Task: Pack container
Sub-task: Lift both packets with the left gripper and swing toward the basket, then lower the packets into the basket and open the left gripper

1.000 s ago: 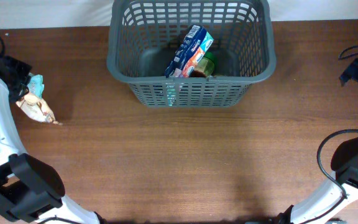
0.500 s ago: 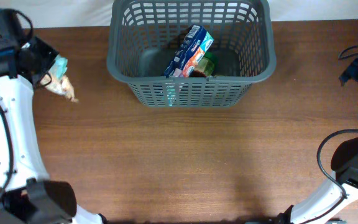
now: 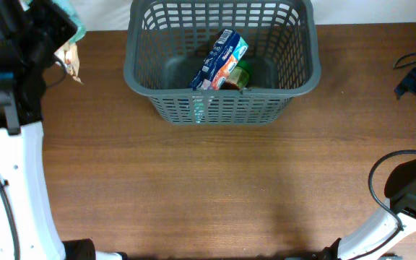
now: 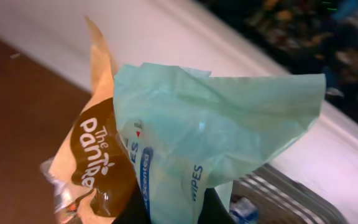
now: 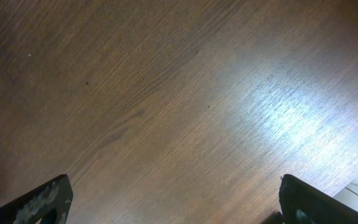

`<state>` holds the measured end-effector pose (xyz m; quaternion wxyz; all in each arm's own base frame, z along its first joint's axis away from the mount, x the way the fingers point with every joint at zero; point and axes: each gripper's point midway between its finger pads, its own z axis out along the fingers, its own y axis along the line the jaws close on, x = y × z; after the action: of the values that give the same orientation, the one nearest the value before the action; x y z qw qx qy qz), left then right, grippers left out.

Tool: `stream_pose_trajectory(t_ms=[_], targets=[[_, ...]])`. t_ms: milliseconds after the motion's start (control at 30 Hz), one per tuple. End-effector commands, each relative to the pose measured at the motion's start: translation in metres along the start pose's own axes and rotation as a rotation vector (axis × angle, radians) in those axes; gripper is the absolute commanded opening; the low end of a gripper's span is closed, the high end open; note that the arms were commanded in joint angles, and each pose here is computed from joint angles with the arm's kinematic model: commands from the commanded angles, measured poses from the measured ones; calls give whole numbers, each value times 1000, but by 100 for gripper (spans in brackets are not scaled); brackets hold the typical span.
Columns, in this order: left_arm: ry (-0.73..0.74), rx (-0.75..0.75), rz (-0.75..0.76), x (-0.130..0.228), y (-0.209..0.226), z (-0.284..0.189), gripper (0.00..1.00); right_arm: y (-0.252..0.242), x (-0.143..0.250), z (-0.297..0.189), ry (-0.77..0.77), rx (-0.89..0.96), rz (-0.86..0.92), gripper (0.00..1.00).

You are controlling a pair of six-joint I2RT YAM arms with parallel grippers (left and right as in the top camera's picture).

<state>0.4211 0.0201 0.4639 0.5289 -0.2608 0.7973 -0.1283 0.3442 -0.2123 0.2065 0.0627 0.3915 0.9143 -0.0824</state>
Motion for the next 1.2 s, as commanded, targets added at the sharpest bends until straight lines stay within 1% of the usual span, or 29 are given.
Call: stream_pose_trajectory(t_ms=[0,33,200,500,700,833,1167], targets=[[-59,114,95,-6,-43,-28,2,-5,0,-2,-8,15,9,99],[-59,155,120,0,-59,-30,2,-5,0,-2,-8,15,9,99],[-54,265,182,21,-107,-37,2,-5,0,-2,-8,15,9,99],[-52,366,300,57,-164,-39,2,-5,0,-2,-8,14,9,99],[0,328,333,84,-171,-13,2,-5,0,-2,-8,15,9,99],[60,287,363,109,-169,20,2,-5,0,-2,-8,14,9,99],[213,187,447,186,-159,111,2,-5,0,-2,-8,15,9,99]])
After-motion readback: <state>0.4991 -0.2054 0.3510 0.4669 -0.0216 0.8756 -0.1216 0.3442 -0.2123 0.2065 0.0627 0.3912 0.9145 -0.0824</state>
